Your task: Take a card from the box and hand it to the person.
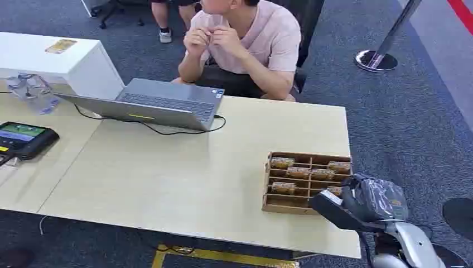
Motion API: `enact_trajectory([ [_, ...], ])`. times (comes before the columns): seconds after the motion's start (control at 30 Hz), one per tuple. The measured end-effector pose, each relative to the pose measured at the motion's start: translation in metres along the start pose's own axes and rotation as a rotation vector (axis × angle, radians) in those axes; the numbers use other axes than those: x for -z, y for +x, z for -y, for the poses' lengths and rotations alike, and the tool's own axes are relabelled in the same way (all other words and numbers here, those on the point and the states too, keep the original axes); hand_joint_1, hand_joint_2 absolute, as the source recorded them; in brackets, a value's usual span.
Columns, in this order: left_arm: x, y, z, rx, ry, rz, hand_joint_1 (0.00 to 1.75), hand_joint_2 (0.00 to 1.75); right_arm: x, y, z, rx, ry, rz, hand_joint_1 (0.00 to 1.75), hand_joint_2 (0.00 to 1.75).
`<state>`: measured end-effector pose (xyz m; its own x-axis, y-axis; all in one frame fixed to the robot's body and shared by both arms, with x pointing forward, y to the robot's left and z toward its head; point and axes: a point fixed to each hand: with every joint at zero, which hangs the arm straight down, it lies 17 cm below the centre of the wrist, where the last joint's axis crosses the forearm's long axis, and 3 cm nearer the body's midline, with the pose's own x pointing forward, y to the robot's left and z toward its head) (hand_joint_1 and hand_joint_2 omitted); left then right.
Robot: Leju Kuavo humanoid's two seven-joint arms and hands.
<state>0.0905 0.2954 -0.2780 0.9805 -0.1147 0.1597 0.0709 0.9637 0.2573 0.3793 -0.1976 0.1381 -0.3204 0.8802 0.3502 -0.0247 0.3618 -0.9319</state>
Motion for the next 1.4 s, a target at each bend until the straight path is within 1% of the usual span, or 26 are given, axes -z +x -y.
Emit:
enact_trajectory([
  [0.03,0.000,0.000,0.000,0.000,0.000,0.000,0.00,0.00,0.000,0.000,0.000,-0.001,0.002,0.000,0.56,1.75],
  [0.1,0.000,0.000,0.000,0.000,0.000,-0.001,0.00,0.00,0.000,0.001,-0.003,-0.001,0.013,0.002,0.75,1.75],
  [0.2,0.000,0.000,0.000,0.000,0.000,-0.002,0.00,0.00,-0.001,0.002,-0.008,-0.002,0.027,0.000,0.68,1.75],
  [0.27,0.000,0.000,0.000,-0.003,0.000,-0.002,0.00,0.00,-0.001,0.001,-0.010,-0.002,0.032,-0.001,0.68,1.75],
  [0.33,0.000,-0.001,0.000,-0.009,0.000,-0.004,0.00,0.00,0.000,0.001,-0.012,-0.002,0.038,0.000,0.79,1.75],
  [0.47,0.000,-0.002,0.000,-0.021,0.000,-0.008,0.00,0.00,0.002,0.005,-0.015,0.003,0.048,0.015,0.79,1.75],
  [0.53,0.000,-0.002,0.000,-0.023,0.000,-0.009,0.00,0.00,0.002,0.004,-0.016,0.001,0.051,0.016,0.86,1.75],
  [0.7,0.000,-0.002,0.000,-0.024,0.000,-0.009,0.00,0.00,0.002,0.001,-0.020,-0.002,0.065,0.018,0.91,1.75],
  [0.8,0.000,-0.002,0.000,-0.024,0.000,-0.007,0.00,0.00,0.003,-0.001,-0.023,0.000,0.073,0.016,0.86,1.75],
  [0.9,0.000,-0.001,0.001,-0.025,-0.001,-0.008,0.00,0.00,0.003,0.000,-0.025,-0.003,0.080,0.020,0.86,1.75],
  [0.97,0.000,-0.001,0.001,-0.027,-0.002,-0.008,0.00,0.00,0.004,0.001,-0.027,-0.005,0.085,0.024,0.89,1.75],
  [1.0,0.000,-0.001,0.001,-0.028,-0.002,-0.008,0.00,0.00,0.004,0.001,-0.027,-0.007,0.087,0.026,0.84,1.75],
  [1.2,0.000,-0.002,0.001,-0.028,-0.001,-0.008,0.00,0.00,0.005,-0.002,-0.033,-0.008,0.108,0.024,0.73,1.75],
  [1.37,0.000,-0.002,0.002,-0.032,-0.003,-0.010,0.00,0.00,0.006,-0.006,-0.037,-0.007,0.119,0.015,0.75,1.75],
  [1.4,0.000,-0.002,0.002,-0.032,-0.003,-0.010,0.00,0.00,0.006,-0.007,-0.038,-0.007,0.121,0.012,0.72,1.75],
])
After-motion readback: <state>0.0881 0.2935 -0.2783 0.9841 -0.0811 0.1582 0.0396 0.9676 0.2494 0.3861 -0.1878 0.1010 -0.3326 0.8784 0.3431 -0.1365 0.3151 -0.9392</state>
